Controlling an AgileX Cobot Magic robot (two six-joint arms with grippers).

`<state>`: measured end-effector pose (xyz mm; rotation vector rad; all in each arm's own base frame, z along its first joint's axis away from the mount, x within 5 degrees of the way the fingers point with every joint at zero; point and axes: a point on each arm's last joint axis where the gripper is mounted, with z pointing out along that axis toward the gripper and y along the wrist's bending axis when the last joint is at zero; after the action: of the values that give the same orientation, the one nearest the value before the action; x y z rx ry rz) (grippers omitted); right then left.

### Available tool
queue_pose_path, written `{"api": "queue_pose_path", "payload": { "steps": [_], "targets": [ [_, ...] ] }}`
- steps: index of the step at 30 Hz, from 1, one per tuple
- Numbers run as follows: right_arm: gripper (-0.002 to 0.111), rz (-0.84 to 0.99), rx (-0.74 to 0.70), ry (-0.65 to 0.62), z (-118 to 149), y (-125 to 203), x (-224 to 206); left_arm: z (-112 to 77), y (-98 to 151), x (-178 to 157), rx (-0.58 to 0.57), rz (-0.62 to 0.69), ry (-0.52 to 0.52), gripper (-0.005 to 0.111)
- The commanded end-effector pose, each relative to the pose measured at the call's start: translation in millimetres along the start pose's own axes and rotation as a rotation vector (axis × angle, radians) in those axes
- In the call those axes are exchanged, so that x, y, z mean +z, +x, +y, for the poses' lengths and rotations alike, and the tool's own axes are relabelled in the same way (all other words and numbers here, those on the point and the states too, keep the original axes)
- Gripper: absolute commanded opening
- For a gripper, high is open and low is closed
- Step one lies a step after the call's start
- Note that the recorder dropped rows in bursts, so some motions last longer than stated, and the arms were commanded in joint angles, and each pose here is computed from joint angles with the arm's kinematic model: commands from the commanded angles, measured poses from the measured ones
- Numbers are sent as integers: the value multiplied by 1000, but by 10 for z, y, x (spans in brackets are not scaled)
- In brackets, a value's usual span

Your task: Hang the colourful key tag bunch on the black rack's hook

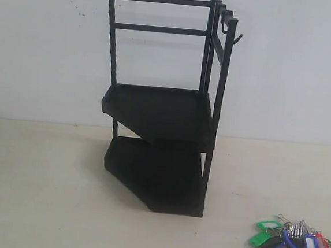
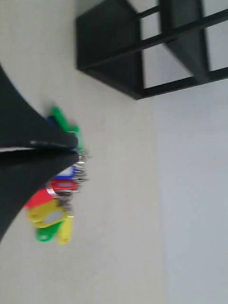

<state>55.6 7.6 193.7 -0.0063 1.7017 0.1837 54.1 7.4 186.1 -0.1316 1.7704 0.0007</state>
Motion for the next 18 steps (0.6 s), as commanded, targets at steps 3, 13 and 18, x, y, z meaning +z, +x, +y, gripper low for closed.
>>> {"api": "queue_pose_path", "payload": {
  "steps": [3, 13, 18],
  "targets": [
    [0, -609, 0, -25, 22, -521, -167, -2, -4, 0, -14, 4, 1, 4],
    [0, -1285, 12, -58, 35, -873, -658, -2, -4, 0, -14, 4, 1, 4],
    [0, -1388, 70, -50, 26, -1144, -841, -2, -4, 0, -14, 4, 1, 4]
  ]
}}
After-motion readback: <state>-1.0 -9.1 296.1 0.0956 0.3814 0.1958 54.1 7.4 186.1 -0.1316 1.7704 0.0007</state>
